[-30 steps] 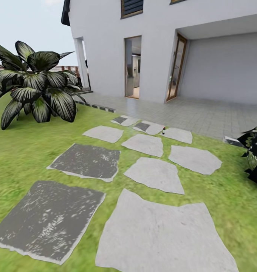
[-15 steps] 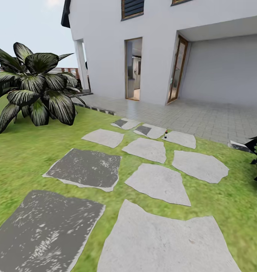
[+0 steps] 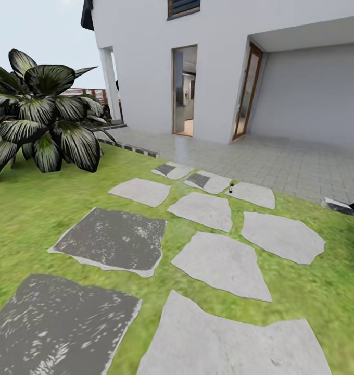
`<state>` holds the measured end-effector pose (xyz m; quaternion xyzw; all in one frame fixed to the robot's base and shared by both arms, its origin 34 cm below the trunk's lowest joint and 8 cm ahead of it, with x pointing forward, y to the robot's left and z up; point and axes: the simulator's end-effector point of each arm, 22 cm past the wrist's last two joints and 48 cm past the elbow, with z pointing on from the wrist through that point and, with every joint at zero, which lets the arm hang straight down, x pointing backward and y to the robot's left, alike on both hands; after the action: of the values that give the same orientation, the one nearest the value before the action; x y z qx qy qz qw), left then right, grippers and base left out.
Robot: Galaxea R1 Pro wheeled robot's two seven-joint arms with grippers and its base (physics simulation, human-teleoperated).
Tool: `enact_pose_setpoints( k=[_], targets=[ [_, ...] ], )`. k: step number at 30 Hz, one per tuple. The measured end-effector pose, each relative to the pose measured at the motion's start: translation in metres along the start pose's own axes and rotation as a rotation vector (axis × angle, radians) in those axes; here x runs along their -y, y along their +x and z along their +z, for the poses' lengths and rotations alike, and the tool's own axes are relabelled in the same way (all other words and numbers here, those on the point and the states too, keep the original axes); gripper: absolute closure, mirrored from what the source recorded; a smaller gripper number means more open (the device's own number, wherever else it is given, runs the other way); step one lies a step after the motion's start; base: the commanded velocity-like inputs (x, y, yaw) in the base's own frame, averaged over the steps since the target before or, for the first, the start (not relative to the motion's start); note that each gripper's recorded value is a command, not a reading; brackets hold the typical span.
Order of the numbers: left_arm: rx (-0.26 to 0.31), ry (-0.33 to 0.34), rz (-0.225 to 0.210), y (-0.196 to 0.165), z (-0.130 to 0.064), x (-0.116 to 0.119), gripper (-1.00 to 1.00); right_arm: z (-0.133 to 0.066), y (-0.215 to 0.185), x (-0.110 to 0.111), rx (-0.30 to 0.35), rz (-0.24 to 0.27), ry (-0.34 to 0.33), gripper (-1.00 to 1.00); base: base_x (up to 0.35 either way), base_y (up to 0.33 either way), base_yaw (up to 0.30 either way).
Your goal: Pick up the pesticide atomizer in the garden and spray insectifuge to fully cover both potted plants in the garden.
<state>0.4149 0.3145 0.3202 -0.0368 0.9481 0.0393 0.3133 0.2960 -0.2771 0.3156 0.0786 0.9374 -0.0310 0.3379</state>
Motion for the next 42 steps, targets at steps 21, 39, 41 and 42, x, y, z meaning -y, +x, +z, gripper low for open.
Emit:
enact_pose_setpoints(
  k=[21,39,41,42],
  targets=[
    [-0.001,0.002,0.001,0.0003,-0.0001,0.0014,-1.0,0.0,0.0001,0.0,-0.001,0.0,0.0,-1.0,0.337,0.0,0.0],
    [-0.001,0.003,0.003,0.0003,-0.0001,0.0018,-1.0,0.0,0.0001,0.0,0.0,0.0,0.0,-1.0,0.337,0.0,0.0],
    [0.0,0.003,0.003,0.0001,0.0,0.0018,-1.0,0.0,0.0001,0.0,0.0,0.0,0.0,-1.0,0.338,0.0,0.0],
    [0.0,0.003,0.003,0.0001,0.0,0.0018,-1.0,0.0,0.0,0.0,0.0,0.0,0.0,-1.0,0.338,0.0,0.0]
  ],
)
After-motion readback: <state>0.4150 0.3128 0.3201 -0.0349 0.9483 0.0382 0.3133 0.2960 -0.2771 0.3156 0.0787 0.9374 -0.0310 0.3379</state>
